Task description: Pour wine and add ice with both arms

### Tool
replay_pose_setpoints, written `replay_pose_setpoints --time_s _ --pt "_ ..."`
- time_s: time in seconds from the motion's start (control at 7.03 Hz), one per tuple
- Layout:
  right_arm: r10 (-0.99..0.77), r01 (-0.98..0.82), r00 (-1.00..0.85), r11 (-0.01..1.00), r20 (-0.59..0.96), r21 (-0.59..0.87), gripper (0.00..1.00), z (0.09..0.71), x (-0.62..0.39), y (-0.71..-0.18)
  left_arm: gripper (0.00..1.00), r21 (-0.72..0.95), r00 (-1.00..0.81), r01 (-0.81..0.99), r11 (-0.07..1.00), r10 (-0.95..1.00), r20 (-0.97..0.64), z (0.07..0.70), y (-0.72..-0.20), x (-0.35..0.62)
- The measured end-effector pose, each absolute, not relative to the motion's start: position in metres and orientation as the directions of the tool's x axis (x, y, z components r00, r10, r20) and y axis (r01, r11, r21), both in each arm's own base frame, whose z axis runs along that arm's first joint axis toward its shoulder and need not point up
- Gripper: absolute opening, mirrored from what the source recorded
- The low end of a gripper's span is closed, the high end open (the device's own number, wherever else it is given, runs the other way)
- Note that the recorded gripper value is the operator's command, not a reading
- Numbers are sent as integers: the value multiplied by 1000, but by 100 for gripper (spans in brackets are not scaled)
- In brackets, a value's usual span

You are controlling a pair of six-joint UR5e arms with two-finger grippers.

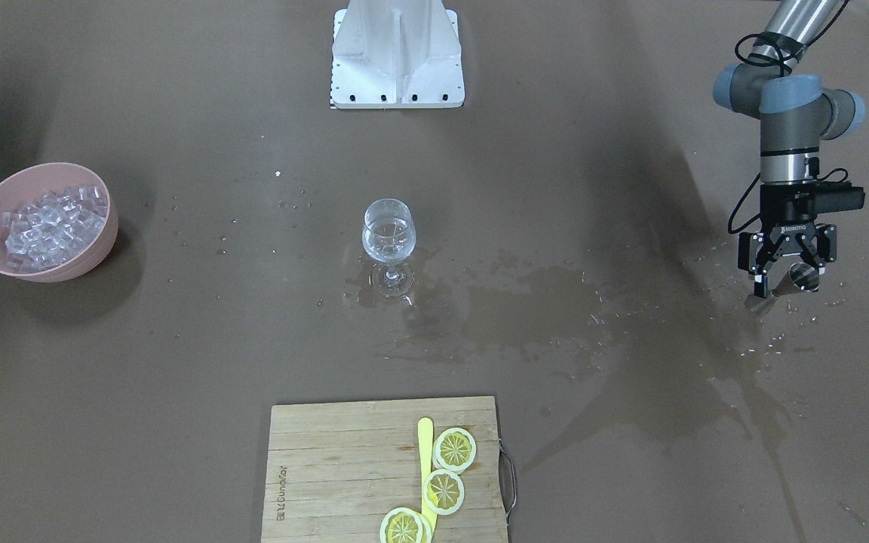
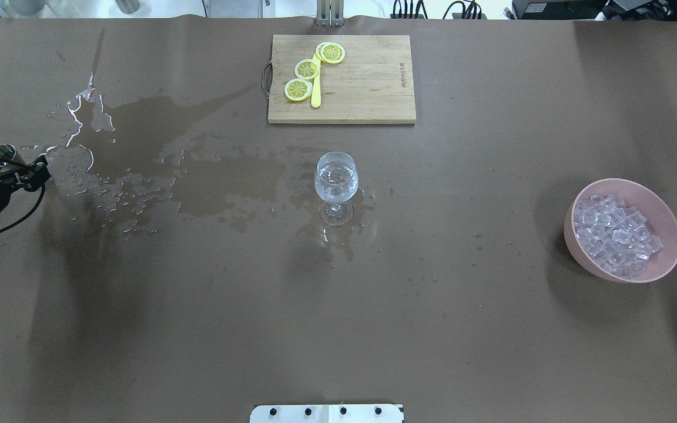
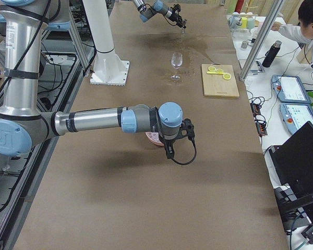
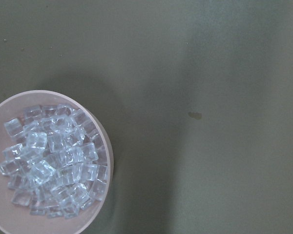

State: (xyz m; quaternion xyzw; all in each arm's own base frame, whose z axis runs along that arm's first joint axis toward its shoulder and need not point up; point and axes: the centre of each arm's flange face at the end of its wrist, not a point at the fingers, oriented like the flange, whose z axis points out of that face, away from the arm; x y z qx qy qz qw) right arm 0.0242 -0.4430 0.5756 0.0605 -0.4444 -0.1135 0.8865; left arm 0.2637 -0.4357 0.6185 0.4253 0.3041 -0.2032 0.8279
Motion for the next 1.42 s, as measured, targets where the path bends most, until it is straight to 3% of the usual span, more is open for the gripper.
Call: replay_pose_setpoints --time_s 0.57,0.71,1.14,1.28,1.42 --pt "-267 143 580 964 770 226 100 567 23 -469 88 596 747 590 545 -88 -659 628 -436 270" --pt "-268 143 580 963 769 228 100 566 22 -469 78 597 749 588 546 -89 -657 630 -437 273" --pt "-267 142 581 963 769 227 100 566 23 -469 63 595 749 588 549 -89 -657 631 -438 275" --pt "-267 142 581 963 769 228 100 566 23 -469 47 594 749 587 550 -90 -657 632 -438 276" --pt "-267 142 581 963 769 227 100 566 23 -469 21 594 749 585 552 -89 -656 633 -438 276"
